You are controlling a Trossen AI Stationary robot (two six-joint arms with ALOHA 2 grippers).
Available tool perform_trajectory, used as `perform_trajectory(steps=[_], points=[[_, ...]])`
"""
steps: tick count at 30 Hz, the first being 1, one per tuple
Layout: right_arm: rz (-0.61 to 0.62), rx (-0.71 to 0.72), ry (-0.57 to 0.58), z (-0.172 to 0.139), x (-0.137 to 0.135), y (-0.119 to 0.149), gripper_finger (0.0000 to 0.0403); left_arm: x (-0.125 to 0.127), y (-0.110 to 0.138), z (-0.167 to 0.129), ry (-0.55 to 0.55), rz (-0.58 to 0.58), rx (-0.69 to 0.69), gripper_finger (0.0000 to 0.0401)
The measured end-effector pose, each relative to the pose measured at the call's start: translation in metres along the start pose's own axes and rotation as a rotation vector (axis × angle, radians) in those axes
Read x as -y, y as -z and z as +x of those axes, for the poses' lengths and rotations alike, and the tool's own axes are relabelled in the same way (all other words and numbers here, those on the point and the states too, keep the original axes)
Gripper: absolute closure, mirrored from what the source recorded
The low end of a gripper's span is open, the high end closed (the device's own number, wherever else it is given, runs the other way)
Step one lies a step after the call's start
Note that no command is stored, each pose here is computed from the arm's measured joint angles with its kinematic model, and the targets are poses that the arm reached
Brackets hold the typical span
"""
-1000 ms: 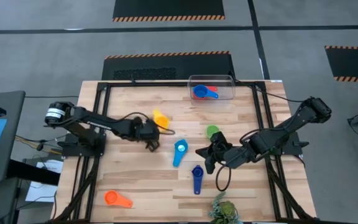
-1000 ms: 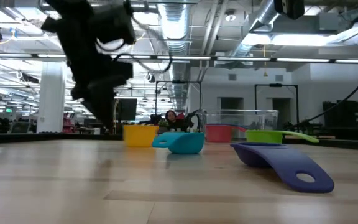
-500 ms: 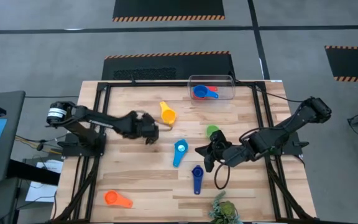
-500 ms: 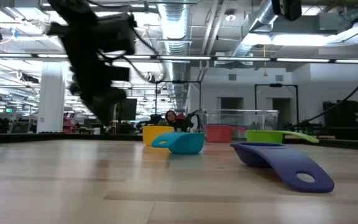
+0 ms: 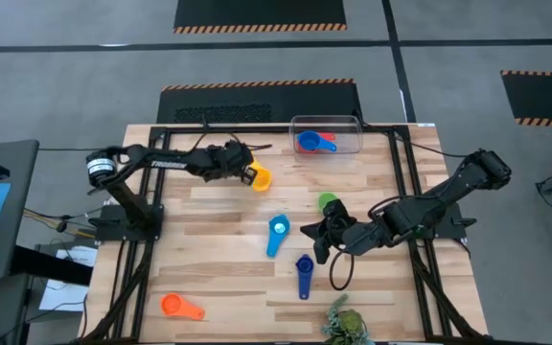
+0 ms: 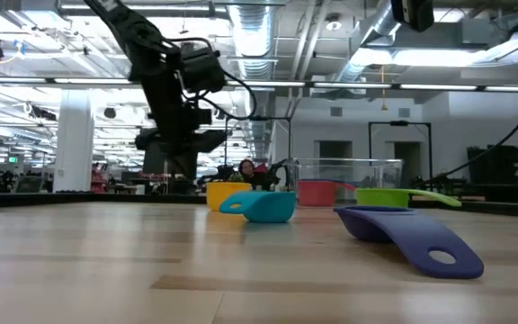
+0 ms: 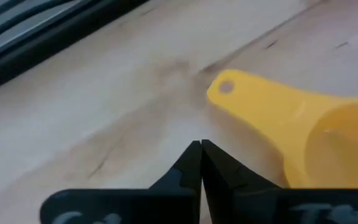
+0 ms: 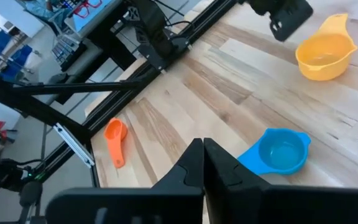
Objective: Nest measuring cups in basket
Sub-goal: Stack the yellow measuring cup on top of the blue measuring cup in the transparent bin
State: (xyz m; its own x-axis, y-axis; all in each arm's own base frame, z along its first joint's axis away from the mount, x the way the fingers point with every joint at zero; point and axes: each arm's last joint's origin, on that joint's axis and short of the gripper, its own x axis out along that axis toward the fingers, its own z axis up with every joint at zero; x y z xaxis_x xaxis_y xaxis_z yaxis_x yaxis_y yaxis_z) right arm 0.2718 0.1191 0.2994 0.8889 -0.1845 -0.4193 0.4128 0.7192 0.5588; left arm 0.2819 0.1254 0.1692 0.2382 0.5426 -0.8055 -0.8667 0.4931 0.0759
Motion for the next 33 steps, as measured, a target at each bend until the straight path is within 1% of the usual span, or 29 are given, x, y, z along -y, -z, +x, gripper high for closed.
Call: perform_trajectory(steps=[4, 6, 7, 10, 12, 14, 17, 22, 25, 27, 30, 32, 33], points=[[-0.012, 0.001, 0.000, 0.000, 0.000, 0.000, 0.0392, 0.009, -0.006, 0.011, 0.000, 0.007, -0.024, 0.0401], [-0.014, 0.007, -0.003, 0.001, 0.000, -0.002, 0.0392, 0.018, -0.012, 0.018, 0.030, 0.010, -0.041, 0.0401], [-0.018, 0.006, -0.002, 0.000, 0.000, -0.002, 0.0391, 0.023, -0.011, 0.022, 0.018, 0.030, -0.065, 0.0401], [-0.017, 0.007, -0.005, 0.000, 0.000, -0.003, 0.0390, 0.039, -0.017, 0.034, 0.032, 0.061, -0.079, 0.0401], [-0.016, 0.007, -0.006, 0.000, 0.000, -0.003, 0.0391, 0.051, -0.026, 0.034, 0.072, 0.080, -0.072, 0.0401], [-0.016, 0.005, -0.008, 0.000, 0.000, -0.002, 0.0391, 0.062, -0.034, 0.029, 0.087, 0.117, -0.052, 0.0401], [-0.017, -0.003, -0.012, 0.000, 0.000, -0.002, 0.0390, 0.072, -0.045, 0.014, 0.086, 0.181, -0.031, 0.0401], [-0.026, -0.013, -0.013, 0.000, 0.000, -0.002, 0.0391, 0.080, -0.053, -0.013, 0.064, 0.290, -0.084, 0.0401], [-0.041, -0.018, -0.009, 0.000, 0.001, -0.001, 0.0391, 0.081, -0.044, -0.020, 0.042, 0.353, -0.158, 0.0401], [-0.051, -0.027, 0.002, -0.001, 0.002, 0.000, 0.0391, 0.078, -0.031, -0.028, -0.006, 0.418, -0.255, 0.0401], [-0.079, -0.038, 0.024, -0.001, 0.004, 0.001, 0.0390, 0.074, -0.009, -0.052, -0.091, 0.517, -0.399, 0.0401], [-0.150, -0.025, 0.047, 0.001, 0.007, -0.001, 0.0390, 0.072, 0.006, -0.072, -0.160, 0.589, -0.461, 0.0401], [-0.207, -0.020, 0.054, 0.003, 0.008, -0.003, 0.0390, 0.073, 0.013, -0.082, -0.183, 0.617, -0.474, 0.0401]])
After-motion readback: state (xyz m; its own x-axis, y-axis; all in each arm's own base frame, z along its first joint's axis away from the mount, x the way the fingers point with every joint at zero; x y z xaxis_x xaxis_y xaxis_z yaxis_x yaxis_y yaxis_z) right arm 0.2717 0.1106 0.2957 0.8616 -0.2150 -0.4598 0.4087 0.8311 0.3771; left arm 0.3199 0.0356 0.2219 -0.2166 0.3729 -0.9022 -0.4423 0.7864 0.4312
